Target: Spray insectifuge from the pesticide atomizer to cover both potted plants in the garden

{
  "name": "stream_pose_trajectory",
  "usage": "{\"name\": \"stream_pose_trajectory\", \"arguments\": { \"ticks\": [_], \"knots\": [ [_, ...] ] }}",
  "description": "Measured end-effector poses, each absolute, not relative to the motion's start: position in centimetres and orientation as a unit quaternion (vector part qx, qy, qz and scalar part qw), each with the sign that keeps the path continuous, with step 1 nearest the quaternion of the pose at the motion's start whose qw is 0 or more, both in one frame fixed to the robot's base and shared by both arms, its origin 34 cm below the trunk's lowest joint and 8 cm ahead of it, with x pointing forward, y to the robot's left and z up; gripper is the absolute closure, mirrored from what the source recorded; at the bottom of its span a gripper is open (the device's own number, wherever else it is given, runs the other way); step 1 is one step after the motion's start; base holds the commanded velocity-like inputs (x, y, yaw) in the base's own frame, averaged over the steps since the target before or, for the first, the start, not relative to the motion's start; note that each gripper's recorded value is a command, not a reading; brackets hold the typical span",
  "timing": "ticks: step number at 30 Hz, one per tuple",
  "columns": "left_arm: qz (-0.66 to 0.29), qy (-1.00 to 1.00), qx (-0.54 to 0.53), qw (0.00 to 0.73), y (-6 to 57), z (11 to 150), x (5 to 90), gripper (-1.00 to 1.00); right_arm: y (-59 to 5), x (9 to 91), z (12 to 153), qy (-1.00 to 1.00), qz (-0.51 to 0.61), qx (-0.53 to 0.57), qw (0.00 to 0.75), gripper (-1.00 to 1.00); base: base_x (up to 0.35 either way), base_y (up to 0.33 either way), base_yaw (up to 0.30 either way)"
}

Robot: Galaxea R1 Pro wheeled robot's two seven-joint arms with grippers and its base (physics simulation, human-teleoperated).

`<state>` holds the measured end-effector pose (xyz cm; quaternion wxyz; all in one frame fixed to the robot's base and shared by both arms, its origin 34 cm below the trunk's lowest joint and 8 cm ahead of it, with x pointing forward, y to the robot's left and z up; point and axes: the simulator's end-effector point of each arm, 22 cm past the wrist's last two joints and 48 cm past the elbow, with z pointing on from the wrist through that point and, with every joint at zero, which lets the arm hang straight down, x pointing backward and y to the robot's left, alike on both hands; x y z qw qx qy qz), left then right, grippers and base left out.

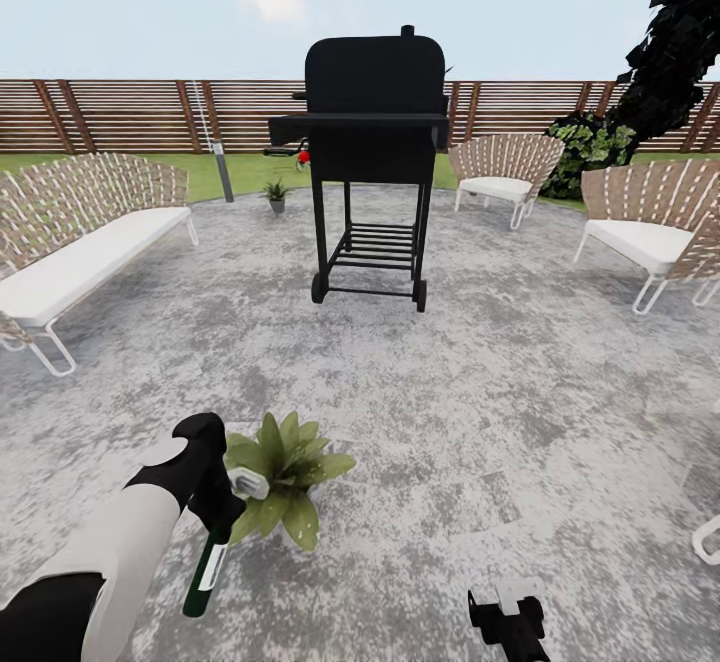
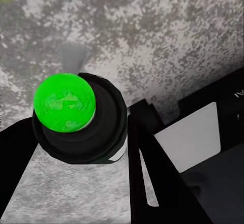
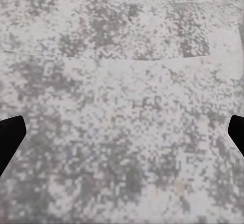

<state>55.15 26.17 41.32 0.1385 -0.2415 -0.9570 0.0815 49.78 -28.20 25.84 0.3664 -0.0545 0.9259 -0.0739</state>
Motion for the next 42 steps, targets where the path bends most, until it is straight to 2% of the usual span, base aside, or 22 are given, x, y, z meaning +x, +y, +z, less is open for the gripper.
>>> {"name": "stream_pose_trajectory", "arguments": {
  "ticks": [17, 28, 42],
  "knots": [
    [0.092, -0.958, -0.233, 0.137, 25.5, 41.1, 54.9, 1.0, -28.2, 49.8, 25.8, 0.926, -0.074, -0.055, 0.366, -1.0, 0.0, 0.0, 0.002],
    [0.102, -0.957, -0.231, 0.142, 25.2, 41.0, 54.5, 1.0, -28.2, 49.8, 25.8, 0.926, -0.074, -0.055, 0.366, -1.0, 0.0, -0.005, 0.166],
    [0.102, -0.957, -0.232, 0.141, 25.0, 41.0, 54.5, 1.0, -28.2, 49.8, 25.8, 0.926, -0.074, -0.055, 0.366, -1.0, -0.056, -0.199, 0.044]
  ]
}}
